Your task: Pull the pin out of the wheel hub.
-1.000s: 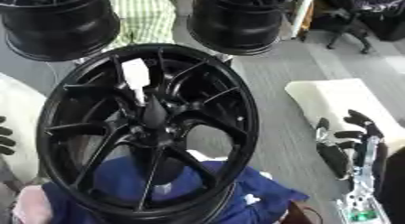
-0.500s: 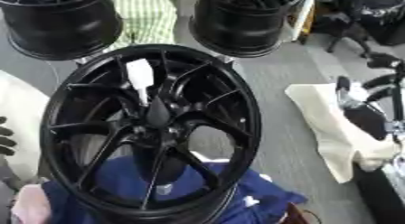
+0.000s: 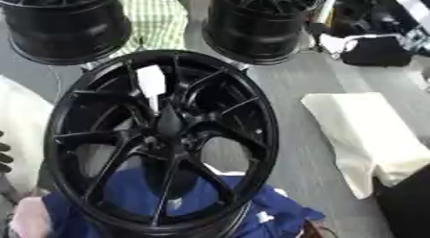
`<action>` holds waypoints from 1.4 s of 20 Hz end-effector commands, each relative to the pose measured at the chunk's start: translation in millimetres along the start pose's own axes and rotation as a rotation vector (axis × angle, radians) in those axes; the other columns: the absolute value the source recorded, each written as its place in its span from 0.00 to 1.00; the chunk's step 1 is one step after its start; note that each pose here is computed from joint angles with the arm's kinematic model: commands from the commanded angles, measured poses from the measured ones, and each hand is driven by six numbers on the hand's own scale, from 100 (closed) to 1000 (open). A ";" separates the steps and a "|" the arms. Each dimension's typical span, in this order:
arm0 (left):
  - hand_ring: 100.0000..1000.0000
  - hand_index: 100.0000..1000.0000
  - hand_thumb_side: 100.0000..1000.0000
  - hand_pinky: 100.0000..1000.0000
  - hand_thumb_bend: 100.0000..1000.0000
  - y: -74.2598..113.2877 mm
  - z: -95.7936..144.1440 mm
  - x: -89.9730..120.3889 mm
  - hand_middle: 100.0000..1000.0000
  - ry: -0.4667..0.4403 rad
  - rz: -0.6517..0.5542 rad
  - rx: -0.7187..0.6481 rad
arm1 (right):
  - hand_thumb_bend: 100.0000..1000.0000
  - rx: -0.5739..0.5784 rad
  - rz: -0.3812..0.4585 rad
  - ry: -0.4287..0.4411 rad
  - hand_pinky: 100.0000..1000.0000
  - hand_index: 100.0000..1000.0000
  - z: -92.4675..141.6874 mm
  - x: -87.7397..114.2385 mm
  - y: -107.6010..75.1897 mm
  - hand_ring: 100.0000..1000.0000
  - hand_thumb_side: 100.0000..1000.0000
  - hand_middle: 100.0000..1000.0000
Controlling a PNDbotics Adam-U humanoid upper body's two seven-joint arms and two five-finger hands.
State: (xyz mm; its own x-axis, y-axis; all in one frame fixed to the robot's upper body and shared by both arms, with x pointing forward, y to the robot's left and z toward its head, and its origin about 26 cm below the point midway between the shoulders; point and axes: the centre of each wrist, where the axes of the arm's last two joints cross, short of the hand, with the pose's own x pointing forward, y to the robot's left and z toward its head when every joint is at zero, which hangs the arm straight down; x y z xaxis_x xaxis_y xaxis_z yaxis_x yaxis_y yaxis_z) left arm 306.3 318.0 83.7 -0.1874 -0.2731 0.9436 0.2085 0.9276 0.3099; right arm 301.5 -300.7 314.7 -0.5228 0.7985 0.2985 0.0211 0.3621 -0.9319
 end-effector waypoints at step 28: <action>0.55 0.77 0.64 0.52 0.00 -15.9 -21.3 23.9 0.53 -0.103 -0.031 -0.169 | 0.32 0.449 0.090 -0.143 0.77 0.95 -132.1 25.0 50.1 0.87 0.22 0.91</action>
State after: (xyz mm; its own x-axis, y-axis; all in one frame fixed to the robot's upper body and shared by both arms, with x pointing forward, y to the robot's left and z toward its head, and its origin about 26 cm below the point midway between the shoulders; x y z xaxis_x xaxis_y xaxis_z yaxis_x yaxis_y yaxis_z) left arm 318.1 293.4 94.5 -0.2601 -0.2606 0.9298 0.3583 0.8681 0.3435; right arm 407.4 -200.9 288.4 -0.6276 0.7390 0.2449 -0.3169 0.0449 -0.9474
